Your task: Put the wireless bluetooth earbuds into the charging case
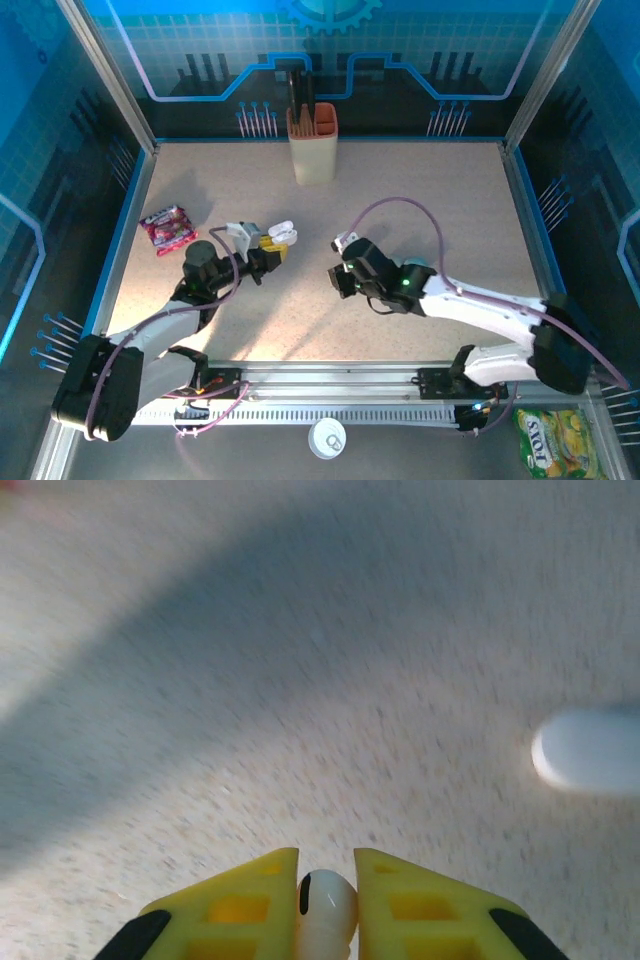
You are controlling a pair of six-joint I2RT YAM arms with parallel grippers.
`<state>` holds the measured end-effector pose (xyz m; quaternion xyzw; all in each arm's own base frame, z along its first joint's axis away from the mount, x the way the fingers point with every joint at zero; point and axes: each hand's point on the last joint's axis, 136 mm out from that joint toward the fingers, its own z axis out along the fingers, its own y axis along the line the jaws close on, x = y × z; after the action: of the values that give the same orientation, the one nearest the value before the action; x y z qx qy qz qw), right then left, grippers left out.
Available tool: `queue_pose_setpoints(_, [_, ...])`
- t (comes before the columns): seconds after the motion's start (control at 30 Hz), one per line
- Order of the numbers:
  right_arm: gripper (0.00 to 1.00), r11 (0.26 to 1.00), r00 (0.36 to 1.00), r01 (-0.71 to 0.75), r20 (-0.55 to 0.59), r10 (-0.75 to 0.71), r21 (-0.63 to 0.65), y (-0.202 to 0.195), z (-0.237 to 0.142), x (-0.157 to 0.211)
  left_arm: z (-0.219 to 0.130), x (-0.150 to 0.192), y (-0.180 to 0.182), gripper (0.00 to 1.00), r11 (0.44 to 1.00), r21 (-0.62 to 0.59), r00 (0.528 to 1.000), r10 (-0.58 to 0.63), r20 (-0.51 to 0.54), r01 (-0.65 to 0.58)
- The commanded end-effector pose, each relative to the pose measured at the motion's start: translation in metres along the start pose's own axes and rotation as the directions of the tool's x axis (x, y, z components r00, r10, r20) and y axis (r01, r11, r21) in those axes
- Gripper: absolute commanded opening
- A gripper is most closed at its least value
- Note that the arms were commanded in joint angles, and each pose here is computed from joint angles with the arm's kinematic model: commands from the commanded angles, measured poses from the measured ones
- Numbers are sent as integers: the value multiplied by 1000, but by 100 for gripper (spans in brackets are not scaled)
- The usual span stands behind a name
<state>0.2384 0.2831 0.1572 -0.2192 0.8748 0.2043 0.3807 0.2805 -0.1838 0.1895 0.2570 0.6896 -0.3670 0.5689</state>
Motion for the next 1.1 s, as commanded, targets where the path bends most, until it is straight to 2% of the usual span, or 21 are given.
queue_pose_setpoints(0.0, [15,986,961,98,270,-60,-131,18,-29,-53,7,-15,-15,18,997,50,998,64,17,-65])
queue_pose_setpoints(0.2, [13,949,905,175,421,-52,-260,33,-71,-84,14,-9,-54,17,969,223,993,117,-19,-110])
queue_pose_setpoints(0.3, [13,932,881,236,466,-85,-276,40,-82,-91,19,-5,-63,16,958,261,990,133,-50,-116])
queue_pose_setpoints(0.47, [13,898,846,313,521,-117,-308,55,-86,-101,26,-8,-75,16,943,304,987,155,-43,-134])
queue_pose_setpoints(0.67, [13,866,836,360,531,-135,-346,70,-77,-110,29,-12,-89,16,924,356,986,165,-31,-143])
queue_pose_setpoints(1.07, [13,855,852,360,505,-139,-372,76,-54,-107,25,-20,-97,17,922,358,988,155,4,-146])
